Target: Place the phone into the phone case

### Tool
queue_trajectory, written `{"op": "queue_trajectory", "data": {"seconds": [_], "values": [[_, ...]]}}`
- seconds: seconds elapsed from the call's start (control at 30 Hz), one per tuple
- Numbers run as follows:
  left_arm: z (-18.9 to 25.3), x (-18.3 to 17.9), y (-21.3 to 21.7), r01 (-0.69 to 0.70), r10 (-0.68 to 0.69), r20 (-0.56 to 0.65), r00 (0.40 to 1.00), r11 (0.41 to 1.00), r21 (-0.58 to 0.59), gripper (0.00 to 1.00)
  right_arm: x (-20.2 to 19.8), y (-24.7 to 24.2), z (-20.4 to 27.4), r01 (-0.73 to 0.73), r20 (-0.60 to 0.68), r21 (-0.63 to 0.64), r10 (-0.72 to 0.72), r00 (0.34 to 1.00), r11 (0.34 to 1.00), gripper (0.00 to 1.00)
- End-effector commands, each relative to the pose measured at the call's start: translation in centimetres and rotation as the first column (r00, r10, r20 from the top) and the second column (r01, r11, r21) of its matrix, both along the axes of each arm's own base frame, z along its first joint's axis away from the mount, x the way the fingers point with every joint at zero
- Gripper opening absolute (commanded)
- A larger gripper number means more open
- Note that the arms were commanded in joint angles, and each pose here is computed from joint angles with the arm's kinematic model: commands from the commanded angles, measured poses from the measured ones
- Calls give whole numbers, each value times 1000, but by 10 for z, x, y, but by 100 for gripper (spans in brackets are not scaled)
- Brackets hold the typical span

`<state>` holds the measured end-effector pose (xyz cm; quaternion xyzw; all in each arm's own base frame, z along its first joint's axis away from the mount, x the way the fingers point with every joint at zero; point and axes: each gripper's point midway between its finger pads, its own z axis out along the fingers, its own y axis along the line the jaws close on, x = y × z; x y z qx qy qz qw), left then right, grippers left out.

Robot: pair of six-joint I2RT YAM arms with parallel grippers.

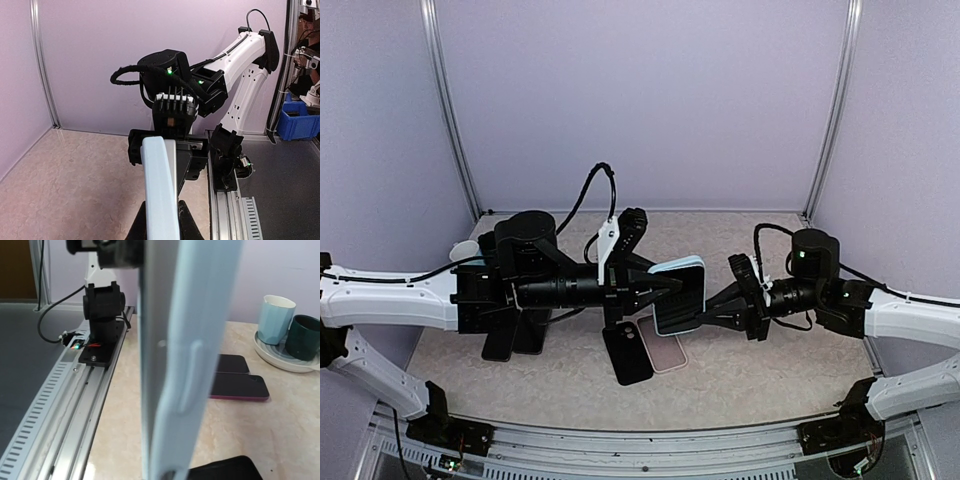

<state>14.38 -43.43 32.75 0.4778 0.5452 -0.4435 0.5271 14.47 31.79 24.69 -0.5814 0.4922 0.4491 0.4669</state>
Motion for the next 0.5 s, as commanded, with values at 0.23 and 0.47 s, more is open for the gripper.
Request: {"op": "queue_trajectory", "data": {"seconds": [0.23, 0.47], "values": [[13, 13, -9, -80, 84, 52, 995, 994, -78, 0, -16, -5, 32, -51, 77, 111, 43, 996, 993, 0], [8, -11, -20, 75, -72, 57, 996, 996, -56, 0, -13, 0, 27, -65, 47, 63, 62, 997, 996, 47]]}}
